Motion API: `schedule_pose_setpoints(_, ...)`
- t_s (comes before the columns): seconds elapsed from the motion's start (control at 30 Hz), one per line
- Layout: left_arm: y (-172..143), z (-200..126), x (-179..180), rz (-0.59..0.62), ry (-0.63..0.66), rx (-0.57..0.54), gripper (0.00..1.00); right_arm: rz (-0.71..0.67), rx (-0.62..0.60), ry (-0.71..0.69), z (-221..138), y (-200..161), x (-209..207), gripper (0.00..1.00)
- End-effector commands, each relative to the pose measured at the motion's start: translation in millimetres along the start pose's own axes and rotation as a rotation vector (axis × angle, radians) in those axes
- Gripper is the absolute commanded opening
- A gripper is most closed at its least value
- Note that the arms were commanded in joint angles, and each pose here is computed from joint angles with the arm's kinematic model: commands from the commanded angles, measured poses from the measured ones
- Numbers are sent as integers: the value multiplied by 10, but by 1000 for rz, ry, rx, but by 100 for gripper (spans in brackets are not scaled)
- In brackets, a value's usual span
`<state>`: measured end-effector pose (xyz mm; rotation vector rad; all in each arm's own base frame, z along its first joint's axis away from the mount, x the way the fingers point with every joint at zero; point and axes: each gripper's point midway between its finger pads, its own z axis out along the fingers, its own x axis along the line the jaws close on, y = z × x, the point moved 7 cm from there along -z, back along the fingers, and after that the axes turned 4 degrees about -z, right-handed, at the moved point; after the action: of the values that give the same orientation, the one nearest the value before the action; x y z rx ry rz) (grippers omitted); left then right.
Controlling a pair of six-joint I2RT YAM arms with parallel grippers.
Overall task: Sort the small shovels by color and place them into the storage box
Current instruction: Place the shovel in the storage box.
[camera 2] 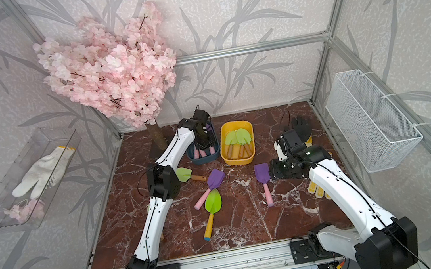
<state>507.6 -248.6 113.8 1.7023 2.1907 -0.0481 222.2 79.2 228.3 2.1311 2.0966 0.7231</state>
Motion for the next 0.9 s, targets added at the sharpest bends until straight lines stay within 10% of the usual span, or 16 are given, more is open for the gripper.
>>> schedule_pose_setpoints(0.0, -34, 138, -42, -10, -12, 13, 20, -1, -8, -5, -11, -19, -15, 51)
schedule_pose_setpoints(0.87, -71, 183, -42, -12, -7, 28, 31, -2, -5, -14, 16, -27, -32, 52)
